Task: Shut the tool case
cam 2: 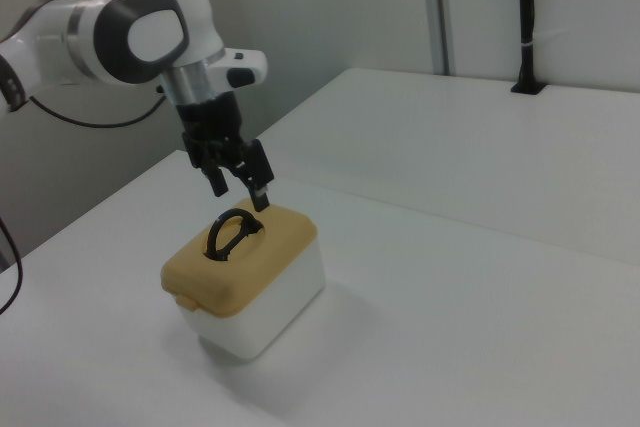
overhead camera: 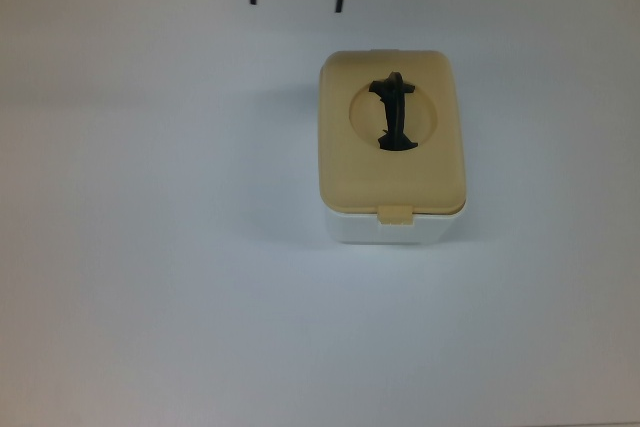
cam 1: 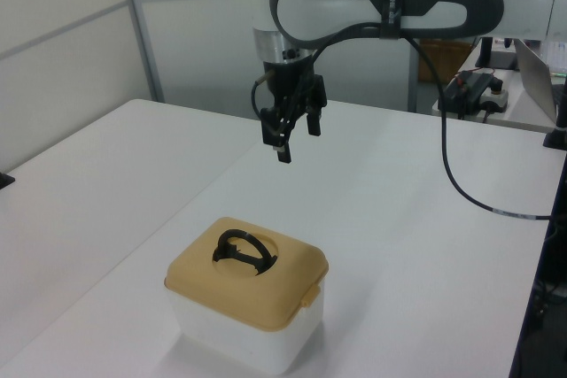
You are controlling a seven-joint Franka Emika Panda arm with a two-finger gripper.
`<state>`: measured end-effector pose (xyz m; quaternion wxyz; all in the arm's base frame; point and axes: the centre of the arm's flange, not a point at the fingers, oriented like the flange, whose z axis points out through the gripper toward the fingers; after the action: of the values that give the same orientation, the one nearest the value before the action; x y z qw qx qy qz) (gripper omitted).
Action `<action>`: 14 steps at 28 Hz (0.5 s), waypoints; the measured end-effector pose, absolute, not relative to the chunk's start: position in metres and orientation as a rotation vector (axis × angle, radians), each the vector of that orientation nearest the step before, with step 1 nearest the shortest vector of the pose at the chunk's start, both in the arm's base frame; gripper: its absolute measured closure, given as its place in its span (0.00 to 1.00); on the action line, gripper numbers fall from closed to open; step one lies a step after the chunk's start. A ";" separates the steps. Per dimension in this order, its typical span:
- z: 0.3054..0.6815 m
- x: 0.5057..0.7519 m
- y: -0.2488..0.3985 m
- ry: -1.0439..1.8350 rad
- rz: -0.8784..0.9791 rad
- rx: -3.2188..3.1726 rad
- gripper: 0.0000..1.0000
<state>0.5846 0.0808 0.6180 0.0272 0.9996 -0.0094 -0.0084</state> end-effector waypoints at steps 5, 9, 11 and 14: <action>0.616 0.589 0.045 -0.079 -0.035 3.086 0.00; 0.616 0.590 0.015 -0.115 -0.038 3.086 0.00; 0.616 0.591 0.002 -0.134 -0.040 3.086 0.00; 0.616 0.590 -0.014 -0.164 -0.041 3.085 0.00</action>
<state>0.5904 -0.0144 0.6161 0.0261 0.9982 -0.0532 -0.0133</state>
